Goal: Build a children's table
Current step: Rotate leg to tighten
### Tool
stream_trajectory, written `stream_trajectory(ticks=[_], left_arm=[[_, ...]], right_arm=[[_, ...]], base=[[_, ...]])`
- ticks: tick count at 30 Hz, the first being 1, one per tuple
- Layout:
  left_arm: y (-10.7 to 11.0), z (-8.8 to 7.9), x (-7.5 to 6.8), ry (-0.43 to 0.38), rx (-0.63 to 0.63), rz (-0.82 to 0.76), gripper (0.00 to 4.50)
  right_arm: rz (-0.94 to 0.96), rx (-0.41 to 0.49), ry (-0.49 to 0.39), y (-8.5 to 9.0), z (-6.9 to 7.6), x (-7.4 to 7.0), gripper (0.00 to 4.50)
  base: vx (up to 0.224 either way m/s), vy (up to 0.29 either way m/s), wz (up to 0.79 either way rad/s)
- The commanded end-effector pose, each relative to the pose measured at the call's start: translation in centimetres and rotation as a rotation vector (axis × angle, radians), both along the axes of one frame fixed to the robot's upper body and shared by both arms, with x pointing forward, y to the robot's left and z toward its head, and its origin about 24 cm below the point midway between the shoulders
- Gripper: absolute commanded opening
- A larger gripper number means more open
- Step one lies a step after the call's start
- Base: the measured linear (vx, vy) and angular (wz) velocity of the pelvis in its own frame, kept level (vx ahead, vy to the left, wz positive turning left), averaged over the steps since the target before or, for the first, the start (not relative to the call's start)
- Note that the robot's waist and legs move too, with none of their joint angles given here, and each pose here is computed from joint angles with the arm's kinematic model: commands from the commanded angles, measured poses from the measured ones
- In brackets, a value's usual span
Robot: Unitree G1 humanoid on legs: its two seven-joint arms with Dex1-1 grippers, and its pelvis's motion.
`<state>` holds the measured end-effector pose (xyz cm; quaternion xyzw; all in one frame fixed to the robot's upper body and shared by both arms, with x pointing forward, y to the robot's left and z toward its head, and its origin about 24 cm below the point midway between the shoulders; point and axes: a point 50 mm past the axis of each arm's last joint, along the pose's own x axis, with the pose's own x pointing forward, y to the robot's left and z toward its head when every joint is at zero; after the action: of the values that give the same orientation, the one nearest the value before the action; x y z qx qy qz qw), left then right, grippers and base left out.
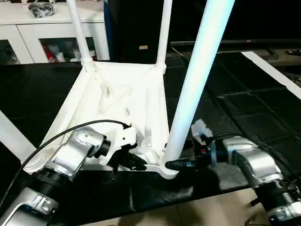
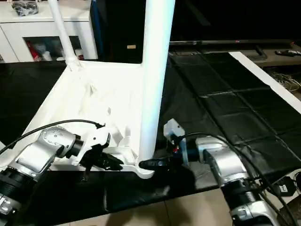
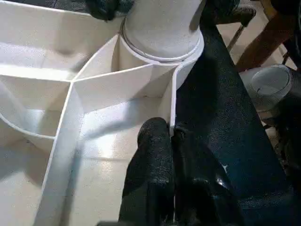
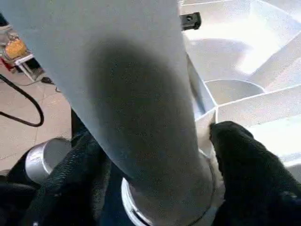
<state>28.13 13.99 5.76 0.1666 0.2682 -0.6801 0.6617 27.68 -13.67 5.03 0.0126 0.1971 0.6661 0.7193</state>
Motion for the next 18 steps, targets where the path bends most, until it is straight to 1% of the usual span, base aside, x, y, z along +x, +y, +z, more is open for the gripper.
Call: stream_trajectory(ticks=[1,3,5,6,7,9,15,18], left_arm=[[-0.5,0.3,-0.1,0.010,-0.025,-0.029,0.00],[-0.5,0.4,-0.1,0.009,-0.025,-0.029,0.00],[-0.5,0.3,-0.1,0.009,-0.024,-0.030,0.00],[-0.5,0.3,-0.1,0.010,-0.025,-0.026,0.00],[-0.5,0.3,0.0,0.011,-0.026,-0.025,0.00],[-0.5,0.3,0.0,0.012,-0.028,-0.018,0.00],[-0.6,0.2,0.2,0.016,-0.033,0.010,0.00],[-1.6,0.5,0.7,0.009,-0.080,0.074,0.00]], right_arm=[[0.013,0.011,-0.011,0.0,0.6,0.4,3.01],[0.020,0.016,-0.005,0.1,0.6,0.4,2.85],[0.024,0.017,-0.001,0.1,0.5,0.4,2.80],[0.028,0.022,0.008,0.2,0.3,0.2,2.59],[0.030,0.024,0.010,0.2,0.3,0.2,2.59],[0.039,0.033,0.023,0.4,0.1,-0.1,2.42],[0.027,0.068,0.049,1.0,-0.3,-0.7,2.26],[-0.036,0.073,0.075,1.4,-1.1,-1.3,2.24]], base=[[0.000,0.000,0.00],[0.000,0.000,0.00],[0.000,0.000,0.00],[0.000,0.000,0.00],[0.000,0.000,0.00],[0.000,0.000,0.00],[0.000,0.000,0.00],[0.000,0.000,0.00]])
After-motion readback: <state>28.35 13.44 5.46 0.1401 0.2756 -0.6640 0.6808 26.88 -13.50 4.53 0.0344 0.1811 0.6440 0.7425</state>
